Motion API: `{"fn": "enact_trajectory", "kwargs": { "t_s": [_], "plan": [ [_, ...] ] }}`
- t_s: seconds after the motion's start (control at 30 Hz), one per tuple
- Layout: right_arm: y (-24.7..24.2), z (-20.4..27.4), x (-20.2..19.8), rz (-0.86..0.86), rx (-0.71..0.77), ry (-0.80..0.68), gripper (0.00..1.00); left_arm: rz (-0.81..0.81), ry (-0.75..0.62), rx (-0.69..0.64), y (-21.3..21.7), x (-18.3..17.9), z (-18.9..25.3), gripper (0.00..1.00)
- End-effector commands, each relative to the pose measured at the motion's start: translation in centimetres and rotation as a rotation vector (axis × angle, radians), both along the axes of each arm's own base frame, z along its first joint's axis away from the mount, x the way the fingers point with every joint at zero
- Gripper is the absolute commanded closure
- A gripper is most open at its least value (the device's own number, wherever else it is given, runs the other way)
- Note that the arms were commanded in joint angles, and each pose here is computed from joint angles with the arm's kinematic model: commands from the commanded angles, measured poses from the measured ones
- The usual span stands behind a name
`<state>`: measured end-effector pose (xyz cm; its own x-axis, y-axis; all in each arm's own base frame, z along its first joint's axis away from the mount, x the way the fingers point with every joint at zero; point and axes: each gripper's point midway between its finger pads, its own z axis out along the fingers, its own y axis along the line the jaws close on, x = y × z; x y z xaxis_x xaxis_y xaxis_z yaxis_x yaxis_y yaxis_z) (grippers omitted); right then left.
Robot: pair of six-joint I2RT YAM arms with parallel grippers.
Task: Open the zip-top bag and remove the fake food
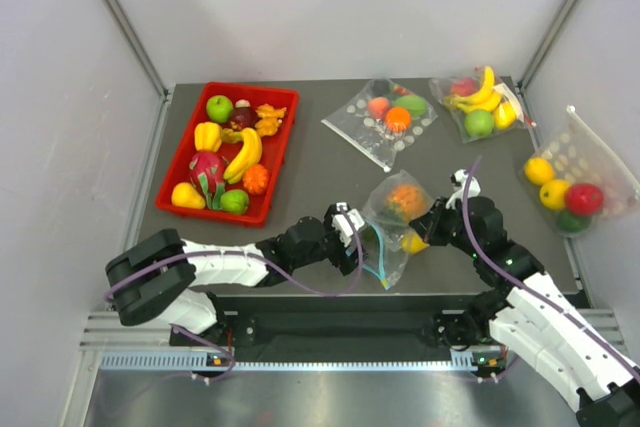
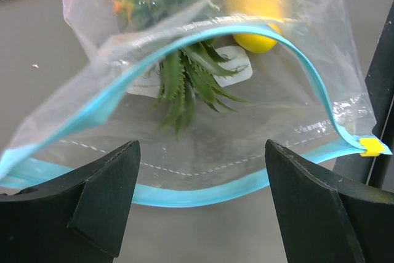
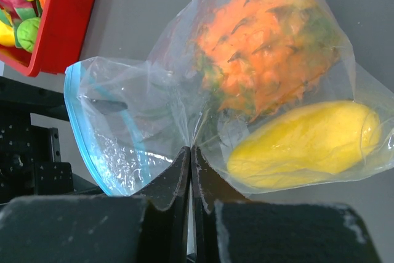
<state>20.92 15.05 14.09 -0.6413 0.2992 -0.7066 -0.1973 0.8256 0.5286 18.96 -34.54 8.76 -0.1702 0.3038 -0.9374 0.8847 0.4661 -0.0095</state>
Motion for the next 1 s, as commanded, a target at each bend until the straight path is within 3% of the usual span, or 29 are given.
{"fn": "enact_trajectory", "kwargs": {
  "t_s": [0.0, 0.6, 0.7, 0.73, 0.97],
  "plan": [
    [-0.1, 3.4, 0.8, -0.016, 0.032, -0.078, 1.0, -0.01, -0.076, -0.093, -2.0, 1.3, 3.3, 0.14],
    [0.7, 2.5, 0.9, 0.009, 0.054, -0.063, 1.0, -0.057, -0.044, -0.116, -7.2, 3.0, 2.1, 0.14],
    [0.7, 1.9, 0.8, 0.013, 0.052, -0.051, 1.0, -0.058, -0.009, -0.126, -7.8, 2.9, 1.6, 0.27],
    [0.7, 1.8, 0.8, 0.011, 0.054, -0.05, 1.0, -0.053, -0.003, -0.122, -7.9, 2.9, 1.3, 0.47],
    [0.9, 1.1, 0.9, 0.016, 0.054, -0.039, 1.0, -0.049, 0.044, -0.053, -7.7, 2.6, -1.2, 0.75]
  ]
}}
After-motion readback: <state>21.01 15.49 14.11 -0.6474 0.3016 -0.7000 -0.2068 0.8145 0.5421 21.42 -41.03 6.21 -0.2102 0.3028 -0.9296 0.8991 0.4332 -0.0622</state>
